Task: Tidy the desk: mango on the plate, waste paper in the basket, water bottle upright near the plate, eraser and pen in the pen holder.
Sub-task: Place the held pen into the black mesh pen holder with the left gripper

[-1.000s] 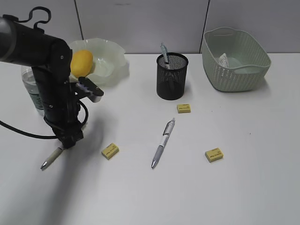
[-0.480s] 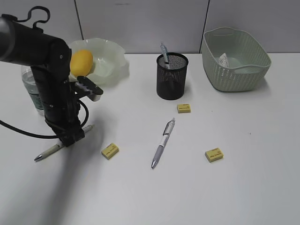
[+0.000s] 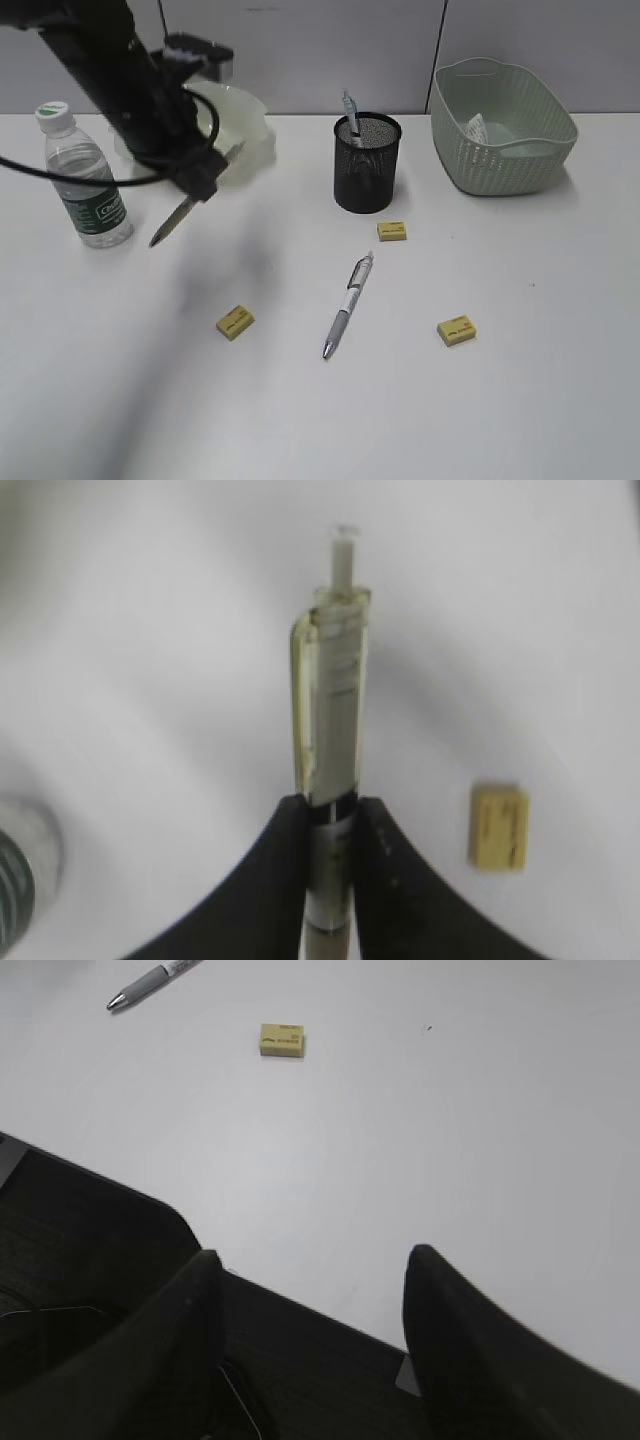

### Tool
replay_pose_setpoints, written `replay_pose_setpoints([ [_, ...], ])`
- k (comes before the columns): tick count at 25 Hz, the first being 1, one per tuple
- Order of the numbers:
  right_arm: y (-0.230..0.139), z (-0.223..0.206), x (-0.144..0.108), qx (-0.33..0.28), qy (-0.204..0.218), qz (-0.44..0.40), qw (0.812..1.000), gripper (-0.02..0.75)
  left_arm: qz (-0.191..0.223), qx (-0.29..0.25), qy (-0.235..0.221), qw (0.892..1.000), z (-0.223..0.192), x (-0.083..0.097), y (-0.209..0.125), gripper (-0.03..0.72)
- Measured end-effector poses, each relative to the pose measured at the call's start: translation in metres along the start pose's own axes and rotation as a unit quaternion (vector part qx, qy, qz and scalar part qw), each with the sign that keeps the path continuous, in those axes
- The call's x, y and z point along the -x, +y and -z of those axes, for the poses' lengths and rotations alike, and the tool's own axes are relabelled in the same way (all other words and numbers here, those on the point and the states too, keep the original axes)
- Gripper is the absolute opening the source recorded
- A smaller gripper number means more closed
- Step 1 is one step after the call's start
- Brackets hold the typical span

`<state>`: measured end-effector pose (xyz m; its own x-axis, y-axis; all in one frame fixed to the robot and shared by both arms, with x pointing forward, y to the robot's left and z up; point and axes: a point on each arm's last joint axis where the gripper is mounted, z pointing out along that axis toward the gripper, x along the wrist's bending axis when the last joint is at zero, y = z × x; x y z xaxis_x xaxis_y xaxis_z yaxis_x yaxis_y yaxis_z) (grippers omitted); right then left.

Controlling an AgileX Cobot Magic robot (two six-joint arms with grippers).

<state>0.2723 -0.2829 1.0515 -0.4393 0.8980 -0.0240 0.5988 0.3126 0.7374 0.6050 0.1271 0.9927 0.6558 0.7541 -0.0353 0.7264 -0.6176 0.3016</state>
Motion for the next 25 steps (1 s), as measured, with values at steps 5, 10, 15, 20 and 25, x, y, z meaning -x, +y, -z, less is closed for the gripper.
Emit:
replay_pose_setpoints([
  [5, 0.0, 0.0, 0.0, 0.0, 0.0, 0.0, 1.0, 0.456, 0.055, 0.191, -0.022, 0.98, 0.045, 0.003, 0.047, 0.102],
  [10, 0.0, 0.0, 0.0, 0.0, 0.0, 0.0, 1.0, 0.456, 0.117, 0.346, -0.031, 0.93, 0.065, 0.011, 0.078, 0.102],
  [15, 0.0, 0.0, 0.0, 0.0, 0.0, 0.0, 1.0, 0.456, 0.109, 0.421, -0.017, 0.9, 0.057, 0.041, 0.098, 0.102],
  [20, 0.0, 0.0, 0.0, 0.0, 0.0, 0.0, 1.0, 0.456, 0.11, 0.469, 0.0, 0.876, 0.026, 0.065, 0.113, 0.102],
  [25, 0.0, 0.0, 0.0, 0.0, 0.0, 0.0, 1.0, 0.447, 0.108, 0.47, 0.012, 0.876, -0.015, 0.077, 0.117, 0.101],
])
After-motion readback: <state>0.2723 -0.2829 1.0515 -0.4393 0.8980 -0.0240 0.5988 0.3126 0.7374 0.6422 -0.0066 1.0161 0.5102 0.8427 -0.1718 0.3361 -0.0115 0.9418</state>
